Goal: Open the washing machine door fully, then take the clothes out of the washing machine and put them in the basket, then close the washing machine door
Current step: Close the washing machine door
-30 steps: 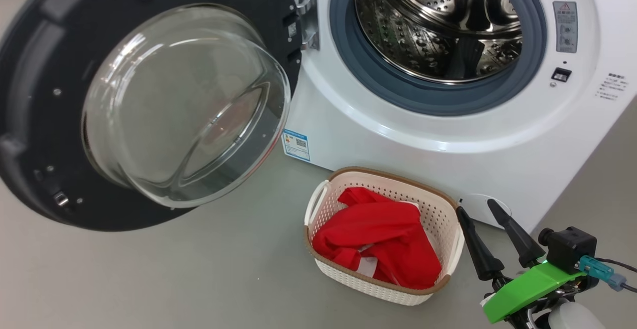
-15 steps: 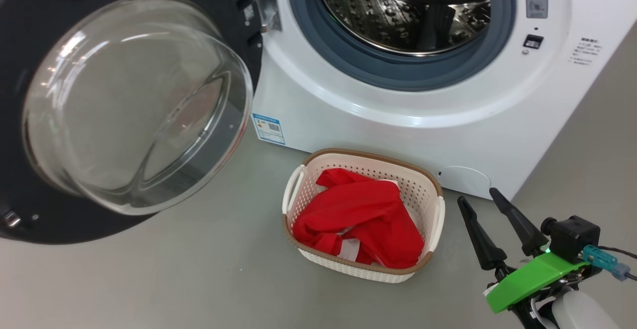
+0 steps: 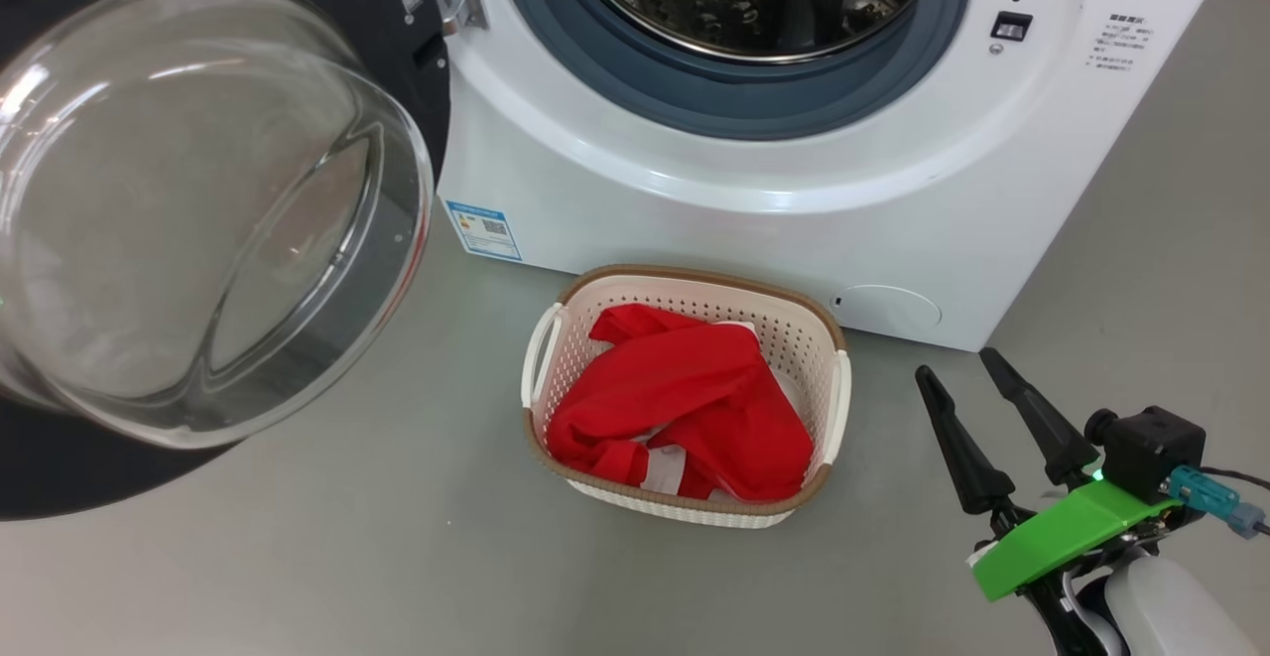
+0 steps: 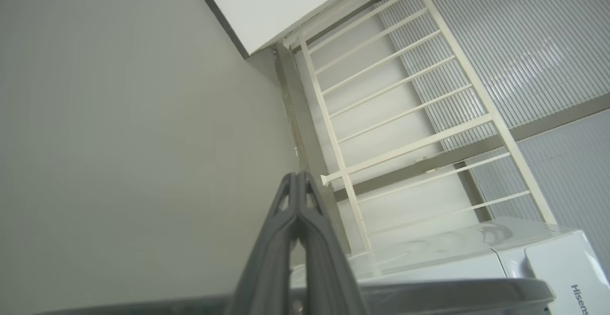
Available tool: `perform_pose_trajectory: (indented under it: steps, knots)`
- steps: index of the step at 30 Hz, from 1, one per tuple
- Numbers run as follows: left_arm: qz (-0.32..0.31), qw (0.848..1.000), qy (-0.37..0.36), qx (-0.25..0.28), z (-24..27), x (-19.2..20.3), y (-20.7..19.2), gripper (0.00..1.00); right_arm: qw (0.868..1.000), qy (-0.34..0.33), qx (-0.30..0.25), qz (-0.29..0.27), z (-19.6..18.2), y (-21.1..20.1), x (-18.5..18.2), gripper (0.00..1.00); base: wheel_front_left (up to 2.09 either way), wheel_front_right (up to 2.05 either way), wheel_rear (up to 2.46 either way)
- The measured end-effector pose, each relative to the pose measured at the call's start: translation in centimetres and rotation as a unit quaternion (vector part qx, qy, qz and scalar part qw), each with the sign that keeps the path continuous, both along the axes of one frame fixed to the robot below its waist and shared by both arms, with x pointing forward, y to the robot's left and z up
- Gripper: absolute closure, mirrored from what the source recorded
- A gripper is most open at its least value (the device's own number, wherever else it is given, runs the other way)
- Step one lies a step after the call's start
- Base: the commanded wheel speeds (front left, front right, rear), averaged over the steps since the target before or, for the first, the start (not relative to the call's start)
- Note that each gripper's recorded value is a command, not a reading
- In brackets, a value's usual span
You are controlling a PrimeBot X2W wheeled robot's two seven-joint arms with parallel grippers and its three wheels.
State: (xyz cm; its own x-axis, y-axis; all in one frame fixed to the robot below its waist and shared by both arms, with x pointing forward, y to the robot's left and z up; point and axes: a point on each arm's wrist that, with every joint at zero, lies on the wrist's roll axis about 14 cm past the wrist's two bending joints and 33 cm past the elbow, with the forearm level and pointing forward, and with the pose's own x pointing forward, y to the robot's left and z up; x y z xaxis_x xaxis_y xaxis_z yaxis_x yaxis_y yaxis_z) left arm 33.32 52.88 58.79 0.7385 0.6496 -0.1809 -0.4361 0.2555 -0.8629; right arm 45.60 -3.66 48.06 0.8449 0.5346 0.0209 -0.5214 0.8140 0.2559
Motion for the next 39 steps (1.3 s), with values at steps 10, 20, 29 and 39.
perform_pose_trajectory:
  steps: [10, 20, 29, 39]
  knots:
    - [-0.054, 0.998, 0.022, -0.033, -1.3, 1.1, -1.3, 1.00, 1.000, -0.002, 0.001, -0.011, 0.2, -0.7, 0.2, 0.00, 0.00, 0.00, 0.00]
    - [-0.129, 0.989, 0.038, -0.052, -1.3, 0.8, -3.2, 1.00, 1.000, -0.012, 0.007, -0.009, 1.2, -0.2, -0.1, 0.00, 0.00, 0.00, 0.00]
    - [-0.198, 0.977, 0.051, -0.056, -1.2, 0.0, -5.2, 1.00, 1.000, -0.019, 0.012, -0.008, 2.1, 0.2, -0.4, 0.00, 0.00, 0.00, 0.00]
    - [-0.308, 0.947, 0.065, -0.068, -0.6, -1.1, -9.2, 1.00, 1.000, -0.022, 0.018, -0.011, 2.7, 0.3, -1.6, 0.00, 0.00, 0.00, 0.00]
